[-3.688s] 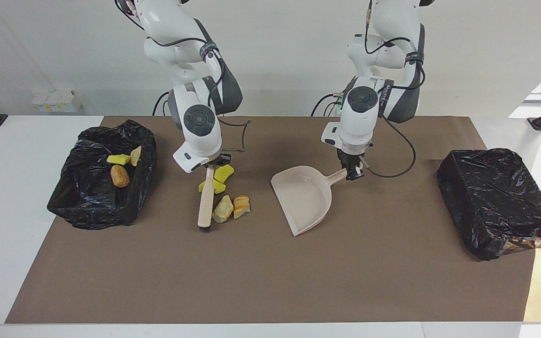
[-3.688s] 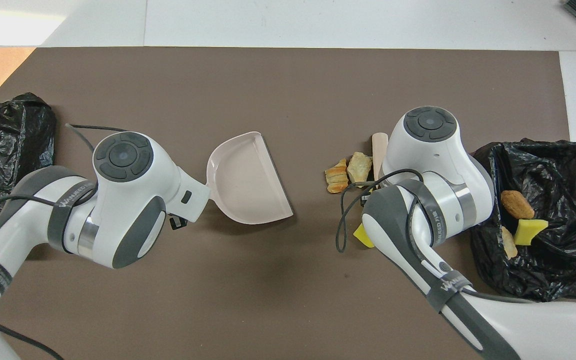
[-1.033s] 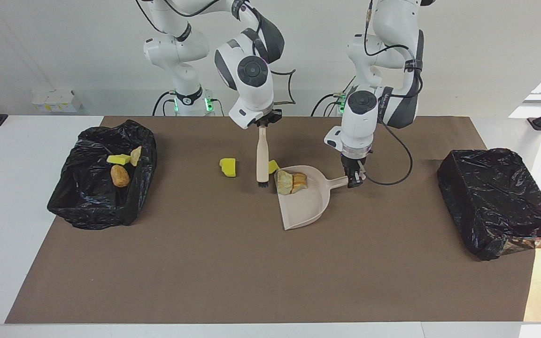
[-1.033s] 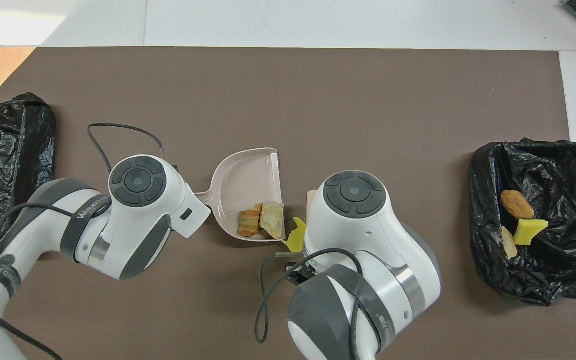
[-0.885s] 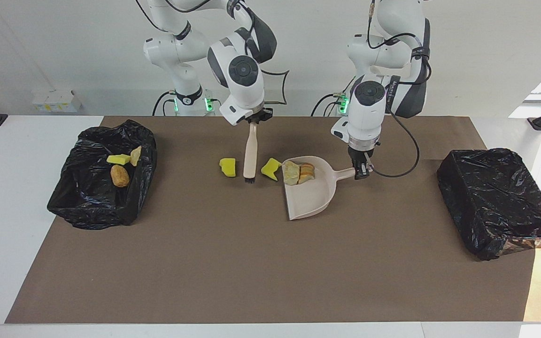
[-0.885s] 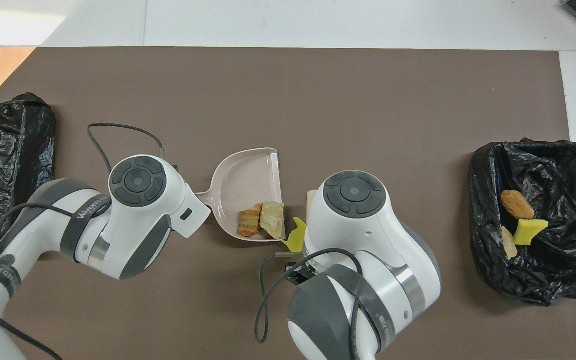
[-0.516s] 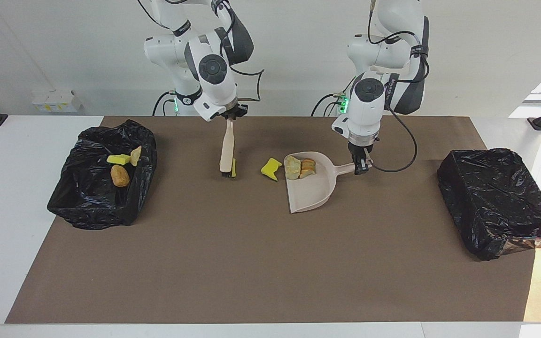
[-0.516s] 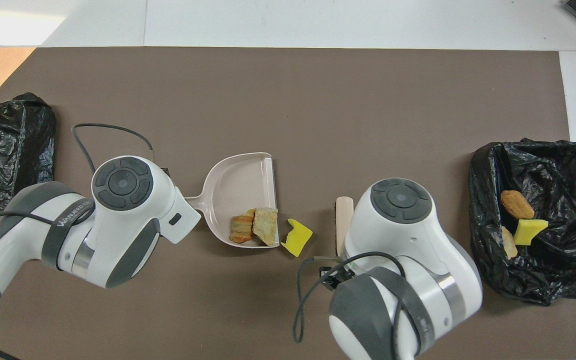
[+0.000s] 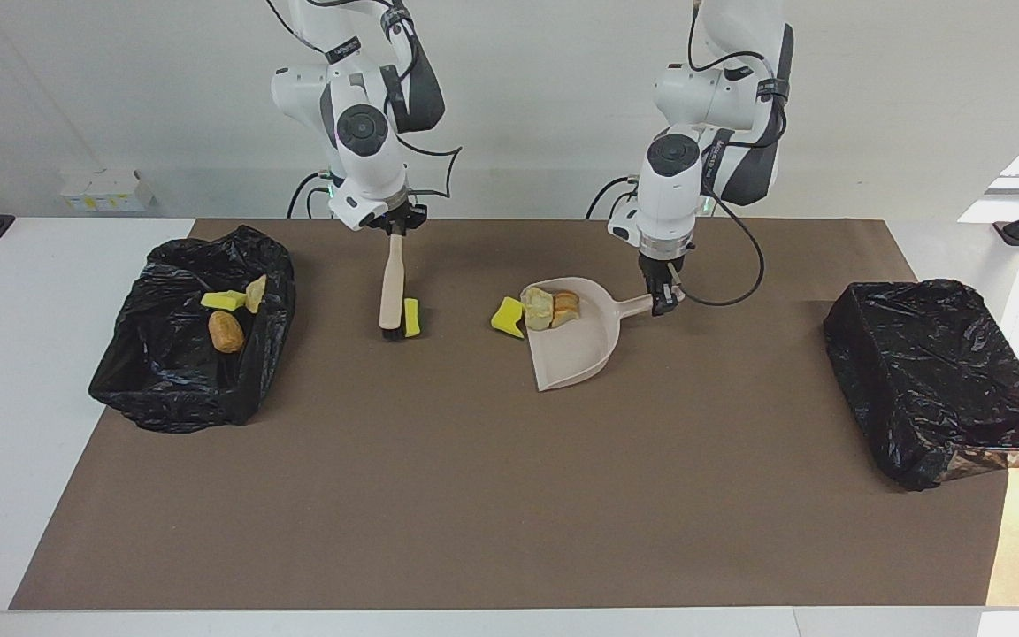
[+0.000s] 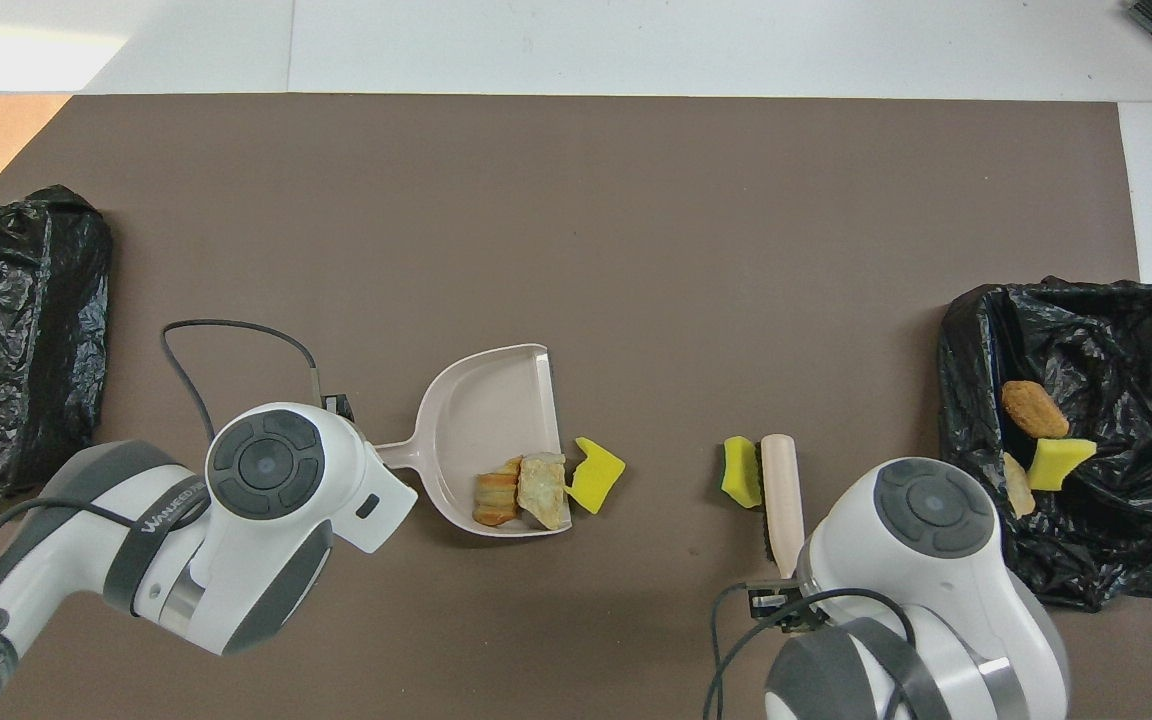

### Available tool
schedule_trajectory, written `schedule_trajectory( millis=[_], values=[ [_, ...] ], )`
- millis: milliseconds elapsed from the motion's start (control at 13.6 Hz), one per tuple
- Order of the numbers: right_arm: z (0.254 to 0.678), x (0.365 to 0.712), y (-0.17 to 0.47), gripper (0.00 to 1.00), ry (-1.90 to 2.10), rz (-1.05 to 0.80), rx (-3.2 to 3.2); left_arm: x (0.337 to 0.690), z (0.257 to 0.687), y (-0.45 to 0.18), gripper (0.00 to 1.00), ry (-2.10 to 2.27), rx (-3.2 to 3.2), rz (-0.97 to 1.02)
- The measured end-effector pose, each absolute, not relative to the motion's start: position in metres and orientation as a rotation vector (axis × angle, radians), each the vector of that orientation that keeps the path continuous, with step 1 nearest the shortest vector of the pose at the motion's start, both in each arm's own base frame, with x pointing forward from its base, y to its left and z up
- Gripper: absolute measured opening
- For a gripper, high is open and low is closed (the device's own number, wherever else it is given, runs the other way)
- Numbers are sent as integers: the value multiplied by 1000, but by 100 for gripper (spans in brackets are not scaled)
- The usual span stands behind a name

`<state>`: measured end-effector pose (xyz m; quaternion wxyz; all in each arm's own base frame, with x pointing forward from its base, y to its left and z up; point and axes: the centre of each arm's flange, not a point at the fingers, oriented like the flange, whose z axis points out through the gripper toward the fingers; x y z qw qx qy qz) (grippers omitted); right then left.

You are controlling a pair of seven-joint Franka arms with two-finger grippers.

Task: Sweep and dump trash in bin
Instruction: 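Sweep the yellow sponges into the dustpan with the right gripper's brush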

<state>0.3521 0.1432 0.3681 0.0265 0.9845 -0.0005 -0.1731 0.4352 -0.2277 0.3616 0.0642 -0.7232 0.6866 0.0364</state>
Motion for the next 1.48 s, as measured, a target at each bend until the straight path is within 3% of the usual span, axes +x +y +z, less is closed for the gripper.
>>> schedule_trajectory(
  millis=[295,590,1033,1475],
  values=[
    [348,353,157,26,17,-516,3083,423,357,-244,33,2065,-2190,116],
    [329,358,220,26,27,-534,3180,416,351,-249,33,2045,-2209,122],
    [335,328,328,26,102,-537,3274,416,351,-249,33,2044,-2209,113],
    [354,338,355,26,159,-499,3316,424,348,-246,33,2036,-2218,5]
  ],
)
